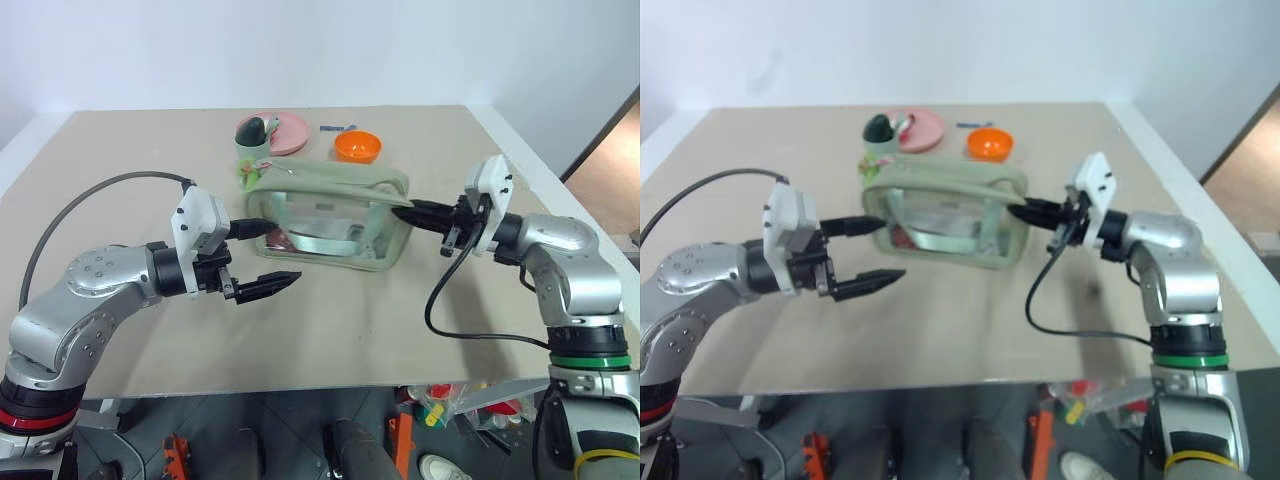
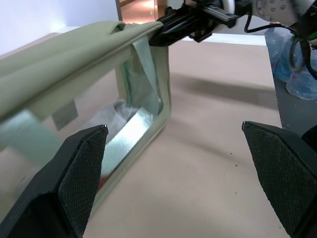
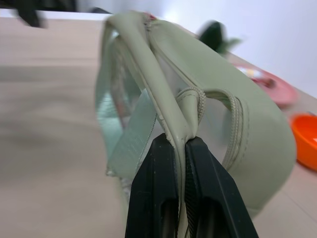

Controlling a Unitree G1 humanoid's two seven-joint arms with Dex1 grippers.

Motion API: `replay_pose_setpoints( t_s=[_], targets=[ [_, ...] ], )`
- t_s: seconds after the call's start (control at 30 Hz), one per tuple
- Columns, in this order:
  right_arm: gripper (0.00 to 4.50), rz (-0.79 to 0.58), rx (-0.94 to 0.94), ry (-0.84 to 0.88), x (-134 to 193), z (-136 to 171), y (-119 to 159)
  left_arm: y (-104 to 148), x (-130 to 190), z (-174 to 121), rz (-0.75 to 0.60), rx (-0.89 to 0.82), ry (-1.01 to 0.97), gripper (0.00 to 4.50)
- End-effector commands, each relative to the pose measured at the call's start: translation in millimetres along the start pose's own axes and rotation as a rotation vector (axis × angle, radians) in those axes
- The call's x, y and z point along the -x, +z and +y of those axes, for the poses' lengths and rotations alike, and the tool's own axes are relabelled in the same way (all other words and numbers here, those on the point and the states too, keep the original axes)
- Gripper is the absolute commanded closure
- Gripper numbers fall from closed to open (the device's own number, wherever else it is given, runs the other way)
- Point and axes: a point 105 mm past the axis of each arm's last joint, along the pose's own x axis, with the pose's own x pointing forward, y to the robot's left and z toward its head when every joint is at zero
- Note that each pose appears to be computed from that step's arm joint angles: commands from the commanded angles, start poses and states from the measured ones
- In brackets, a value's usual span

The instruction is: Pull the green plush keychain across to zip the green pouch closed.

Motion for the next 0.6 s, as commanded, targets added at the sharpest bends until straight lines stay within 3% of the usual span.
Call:
replay_pose_setpoints(
  t_s=[0.03,0.37,0.6],
  targets=[
    [4.46,-0.081,0.075,0.032,-1.6,7.8,25.3,9.0,3.1,-2.0,-0.020,-0.038,0.007,0.00],
    [4.46,-0.059,0.087,0.036,6.6,5.1,15.7,17.7,9.8,2.4,-0.072,0.022,0.052,0.00],
    [4.46,-0.047,0.090,0.036,11.5,9.9,10.2,40.5,40.7,9.8,-0.161,0.187,0.136,0.00]
  ],
)
